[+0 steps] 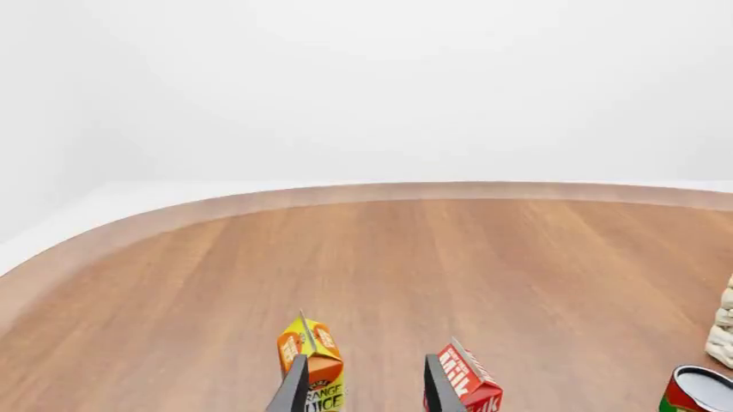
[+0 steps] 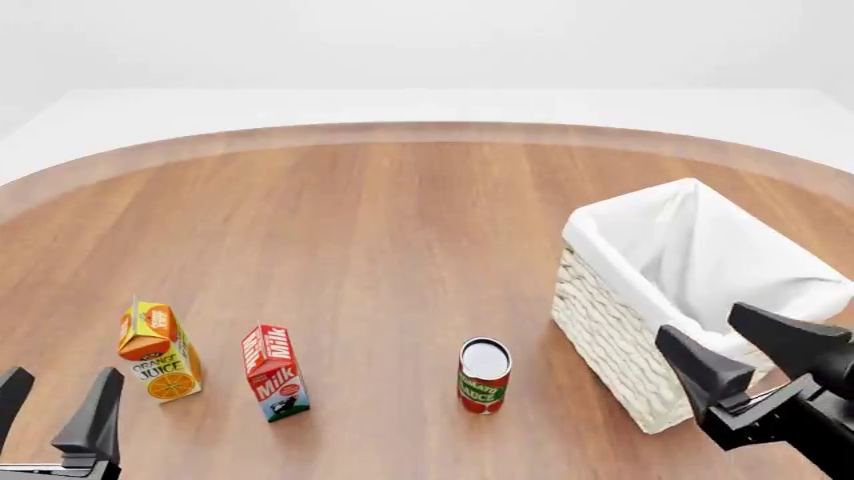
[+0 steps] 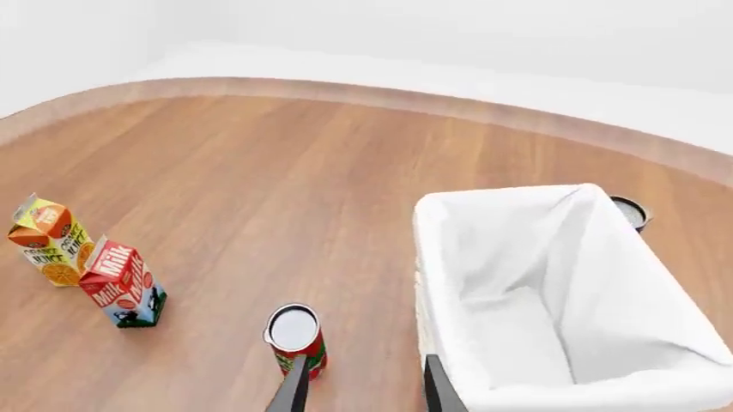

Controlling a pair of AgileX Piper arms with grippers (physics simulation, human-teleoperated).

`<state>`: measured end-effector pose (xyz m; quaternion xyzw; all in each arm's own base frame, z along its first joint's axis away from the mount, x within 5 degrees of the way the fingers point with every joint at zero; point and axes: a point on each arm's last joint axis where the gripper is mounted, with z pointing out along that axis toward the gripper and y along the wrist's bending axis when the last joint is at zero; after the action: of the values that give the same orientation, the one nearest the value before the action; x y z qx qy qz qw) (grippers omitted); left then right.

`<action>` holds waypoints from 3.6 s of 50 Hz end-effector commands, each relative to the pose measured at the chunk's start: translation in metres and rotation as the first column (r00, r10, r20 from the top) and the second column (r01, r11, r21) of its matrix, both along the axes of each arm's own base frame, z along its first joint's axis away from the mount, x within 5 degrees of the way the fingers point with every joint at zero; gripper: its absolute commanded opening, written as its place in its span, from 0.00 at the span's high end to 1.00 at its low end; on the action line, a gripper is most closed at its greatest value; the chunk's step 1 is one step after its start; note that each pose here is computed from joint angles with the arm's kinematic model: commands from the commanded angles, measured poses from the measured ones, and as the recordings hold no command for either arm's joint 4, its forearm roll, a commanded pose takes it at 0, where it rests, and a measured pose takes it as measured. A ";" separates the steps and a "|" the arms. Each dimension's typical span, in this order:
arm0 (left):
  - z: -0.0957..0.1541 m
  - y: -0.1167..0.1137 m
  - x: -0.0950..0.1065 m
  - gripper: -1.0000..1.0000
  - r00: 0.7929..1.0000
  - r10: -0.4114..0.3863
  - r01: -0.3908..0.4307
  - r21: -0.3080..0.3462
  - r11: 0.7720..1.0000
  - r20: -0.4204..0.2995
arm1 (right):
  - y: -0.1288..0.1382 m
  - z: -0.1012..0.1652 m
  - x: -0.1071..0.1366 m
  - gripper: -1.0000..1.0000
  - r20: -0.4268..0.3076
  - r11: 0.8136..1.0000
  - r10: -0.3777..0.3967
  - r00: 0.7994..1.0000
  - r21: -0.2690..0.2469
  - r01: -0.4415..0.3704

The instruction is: Pick the milk and place it in the basket.

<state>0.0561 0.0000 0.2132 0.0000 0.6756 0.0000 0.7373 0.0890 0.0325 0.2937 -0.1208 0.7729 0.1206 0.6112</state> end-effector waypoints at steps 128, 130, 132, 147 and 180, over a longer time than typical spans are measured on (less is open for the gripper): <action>0.000 0.000 0.000 0.00 1.000 0.000 0.000 0.000 1.000 0.000 | 0.328 0.033 0.122 0.00 -0.509 0.876 0.459 0.728 0.126 -0.465; 0.000 0.000 0.000 0.00 1.000 0.000 0.000 0.000 1.000 0.000 | 0.333 0.038 0.122 0.00 -0.520 0.876 0.456 0.722 0.118 -0.468; 0.000 0.000 0.000 0.00 1.000 0.000 0.000 0.000 1.000 0.000 | 0.335 0.042 0.123 0.00 -0.525 0.877 0.454 0.719 0.120 -0.466; 0.000 0.000 0.000 0.00 1.000 0.000 0.000 0.000 1.000 0.000 | 0.333 0.045 0.171 0.00 -0.609 0.900 0.338 0.717 -0.013 -0.435; 0.000 0.000 0.000 0.00 1.000 0.000 0.000 0.000 1.000 0.000 | 0.375 0.007 0.185 0.00 -0.670 0.883 0.308 0.675 -0.062 -0.465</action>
<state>0.0561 0.0000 0.2132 0.0000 0.6756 0.0000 0.7373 0.2747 0.3945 0.3133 -0.2987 0.8967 0.1954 0.2620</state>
